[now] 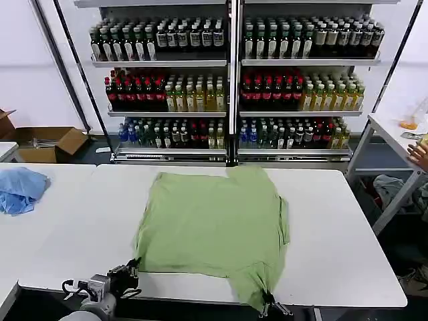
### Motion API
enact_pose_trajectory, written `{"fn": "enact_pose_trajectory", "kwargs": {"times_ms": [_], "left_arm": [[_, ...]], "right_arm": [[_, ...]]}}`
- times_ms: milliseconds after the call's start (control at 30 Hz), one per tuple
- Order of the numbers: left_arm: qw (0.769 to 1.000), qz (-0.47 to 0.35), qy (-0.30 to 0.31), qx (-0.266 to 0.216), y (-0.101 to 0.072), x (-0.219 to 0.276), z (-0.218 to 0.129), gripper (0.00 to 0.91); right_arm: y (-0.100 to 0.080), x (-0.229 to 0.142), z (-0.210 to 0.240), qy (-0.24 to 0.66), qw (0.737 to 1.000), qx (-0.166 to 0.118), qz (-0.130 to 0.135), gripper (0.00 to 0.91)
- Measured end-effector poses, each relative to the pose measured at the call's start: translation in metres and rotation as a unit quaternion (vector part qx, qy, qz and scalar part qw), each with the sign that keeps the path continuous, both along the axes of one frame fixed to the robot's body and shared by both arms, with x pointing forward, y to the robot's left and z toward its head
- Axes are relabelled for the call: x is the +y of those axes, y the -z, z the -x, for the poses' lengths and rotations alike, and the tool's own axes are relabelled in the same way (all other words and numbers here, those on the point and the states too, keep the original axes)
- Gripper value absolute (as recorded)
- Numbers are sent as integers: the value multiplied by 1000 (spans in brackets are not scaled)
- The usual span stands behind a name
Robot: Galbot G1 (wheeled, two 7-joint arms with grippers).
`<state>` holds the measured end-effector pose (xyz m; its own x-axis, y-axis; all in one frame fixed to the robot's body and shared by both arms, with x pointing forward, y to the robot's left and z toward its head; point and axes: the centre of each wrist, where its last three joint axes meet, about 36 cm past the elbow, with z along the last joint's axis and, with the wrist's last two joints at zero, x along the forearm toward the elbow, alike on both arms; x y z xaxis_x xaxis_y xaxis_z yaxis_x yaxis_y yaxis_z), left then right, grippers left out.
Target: Fold and organize the clothes.
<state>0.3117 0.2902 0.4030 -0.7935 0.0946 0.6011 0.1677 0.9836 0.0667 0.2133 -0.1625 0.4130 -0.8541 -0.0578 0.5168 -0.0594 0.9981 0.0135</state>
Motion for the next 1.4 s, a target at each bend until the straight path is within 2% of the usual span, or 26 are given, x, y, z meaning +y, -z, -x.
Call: {"fn": "enact_pose_trajectory", "kwargs": {"times_ms": [167,433,767,1000,1400], "left_arm": [[1000,24,2,-3,-10,-4,4,30],[997,62,12,-39,-38,-7,3,30],[993,99,16,-64,-53,-6,-11,30],[991,107,17,-81,-52,-7,-30,30],[991,96,13,-94,-30,-12,-68,20]], "right_arm": [[-12,-15,-3,6,1000,-24,-1,0],[-35,-43,-10,19,998,-67,9,0],[-47,-66,-27,15,994,-105,22,0],[-44,-74,-48,-2,993,-117,31,0],[-30,-80,-112,-36,988,-136,59,0]]}}
